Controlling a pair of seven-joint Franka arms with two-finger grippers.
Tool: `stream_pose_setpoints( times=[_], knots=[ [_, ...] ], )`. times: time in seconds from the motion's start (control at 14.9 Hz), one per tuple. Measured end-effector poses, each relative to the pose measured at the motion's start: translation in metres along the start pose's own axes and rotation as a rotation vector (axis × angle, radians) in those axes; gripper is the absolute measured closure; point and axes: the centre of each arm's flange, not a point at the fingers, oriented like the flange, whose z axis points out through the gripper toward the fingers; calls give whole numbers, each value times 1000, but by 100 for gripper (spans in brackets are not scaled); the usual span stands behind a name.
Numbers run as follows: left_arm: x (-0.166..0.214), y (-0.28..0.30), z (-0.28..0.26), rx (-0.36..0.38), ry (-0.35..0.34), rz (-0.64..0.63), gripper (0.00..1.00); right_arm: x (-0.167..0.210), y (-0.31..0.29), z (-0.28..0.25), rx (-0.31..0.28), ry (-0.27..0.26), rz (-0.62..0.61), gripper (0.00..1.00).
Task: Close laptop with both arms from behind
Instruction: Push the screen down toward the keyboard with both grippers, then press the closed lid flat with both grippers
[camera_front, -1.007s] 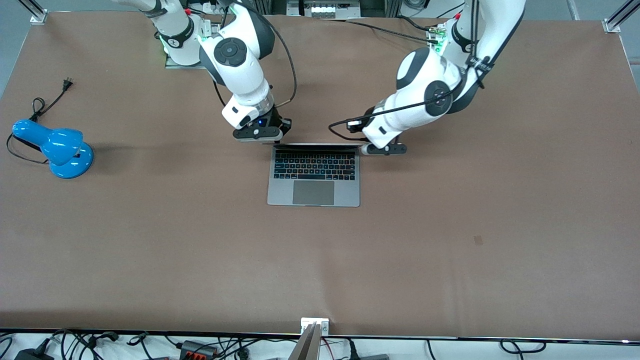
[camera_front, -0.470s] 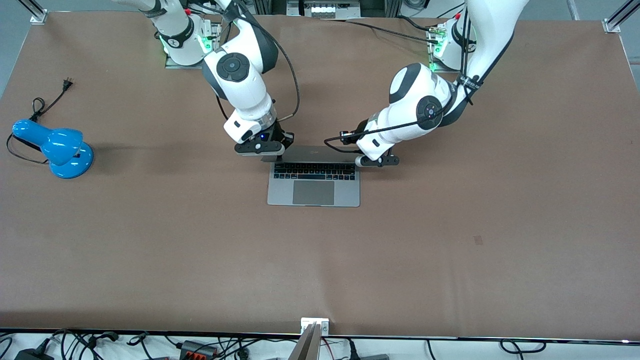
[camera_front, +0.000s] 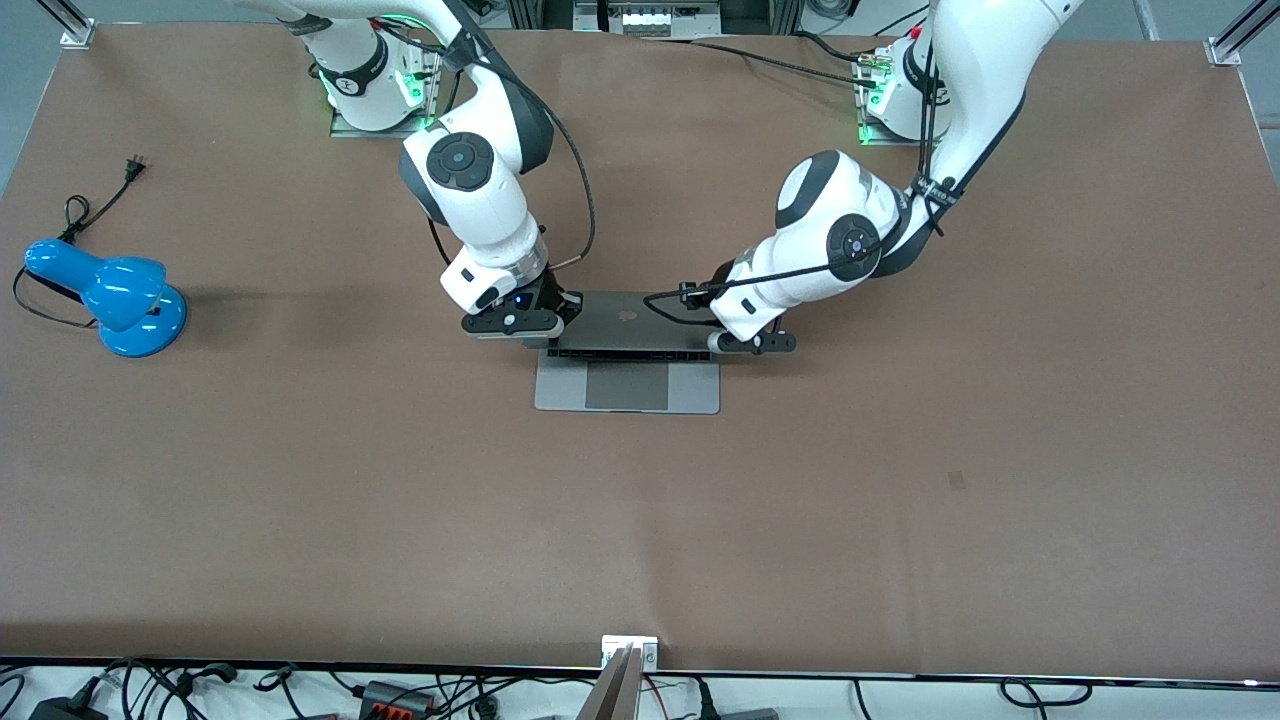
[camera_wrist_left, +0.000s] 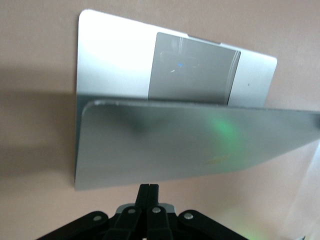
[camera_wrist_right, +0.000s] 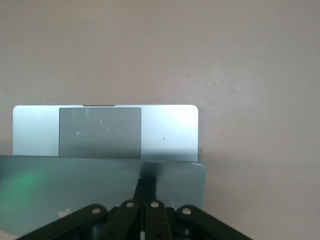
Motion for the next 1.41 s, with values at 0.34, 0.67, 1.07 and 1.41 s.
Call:
stream_pose_setpoints(
  times=[0.34, 0.67, 1.07, 1.41],
  knots=[
    [22, -10, 16, -2, -1, -5, 99, 10, -7, 18, -1, -5, 1, 99],
    [31, -11, 20, -3, 1, -1, 99, 19, -10, 35, -15, 1, -15, 99],
    [39, -17, 31, -15, 21, -11, 99, 21, 2, 64, -42, 8, -32, 99],
    [45, -22, 55, 32, 43, 16, 99, 17, 4, 83, -49, -3, -36, 99]
  ],
)
